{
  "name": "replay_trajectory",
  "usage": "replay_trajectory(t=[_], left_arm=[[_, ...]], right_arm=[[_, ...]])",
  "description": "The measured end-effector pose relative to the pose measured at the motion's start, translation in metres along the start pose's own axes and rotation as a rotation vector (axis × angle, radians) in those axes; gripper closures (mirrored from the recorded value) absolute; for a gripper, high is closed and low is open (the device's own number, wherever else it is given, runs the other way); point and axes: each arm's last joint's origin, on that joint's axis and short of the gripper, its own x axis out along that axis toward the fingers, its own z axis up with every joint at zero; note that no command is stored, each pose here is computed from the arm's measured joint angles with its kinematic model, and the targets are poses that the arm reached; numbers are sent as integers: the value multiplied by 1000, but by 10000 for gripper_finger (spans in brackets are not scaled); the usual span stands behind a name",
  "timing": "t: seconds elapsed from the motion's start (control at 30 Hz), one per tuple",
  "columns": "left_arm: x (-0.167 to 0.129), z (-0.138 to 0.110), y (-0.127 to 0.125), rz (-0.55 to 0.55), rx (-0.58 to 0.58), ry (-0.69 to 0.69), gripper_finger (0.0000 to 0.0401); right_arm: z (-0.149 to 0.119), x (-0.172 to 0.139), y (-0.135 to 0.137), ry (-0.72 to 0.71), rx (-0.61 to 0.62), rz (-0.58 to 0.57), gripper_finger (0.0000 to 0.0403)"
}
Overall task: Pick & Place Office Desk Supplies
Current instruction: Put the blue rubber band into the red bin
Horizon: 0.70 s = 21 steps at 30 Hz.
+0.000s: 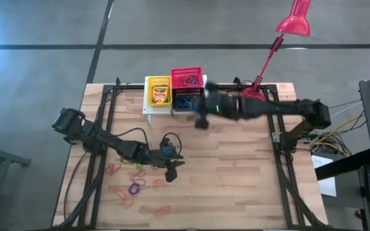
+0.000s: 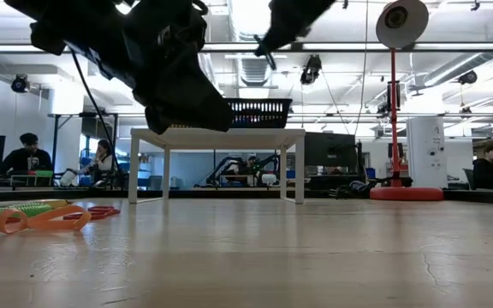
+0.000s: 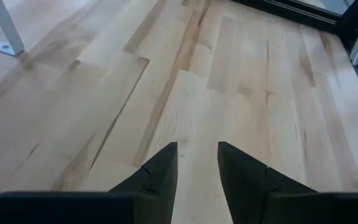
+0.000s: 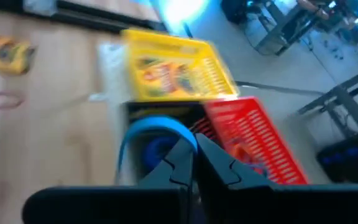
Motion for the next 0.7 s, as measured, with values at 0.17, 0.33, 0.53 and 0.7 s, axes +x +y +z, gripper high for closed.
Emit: replay_trajectory(t=[0.17, 0.33, 0.53, 0.7], left_arm=[[0, 1, -1, -1, 0, -14, 279], [0, 1, -2, -4, 1, -15, 279], [0, 1, -2, -5, 0, -16, 279], [0, 1, -2, -6, -3, -16, 279]], right_arm=[[-2, 33, -64, 8, 120, -16, 394], [-17, 70, -106, 56, 244, -36, 394], [-32, 98, -120, 132, 280, -16, 375], [-33, 104, -121, 189, 292, -8, 312]])
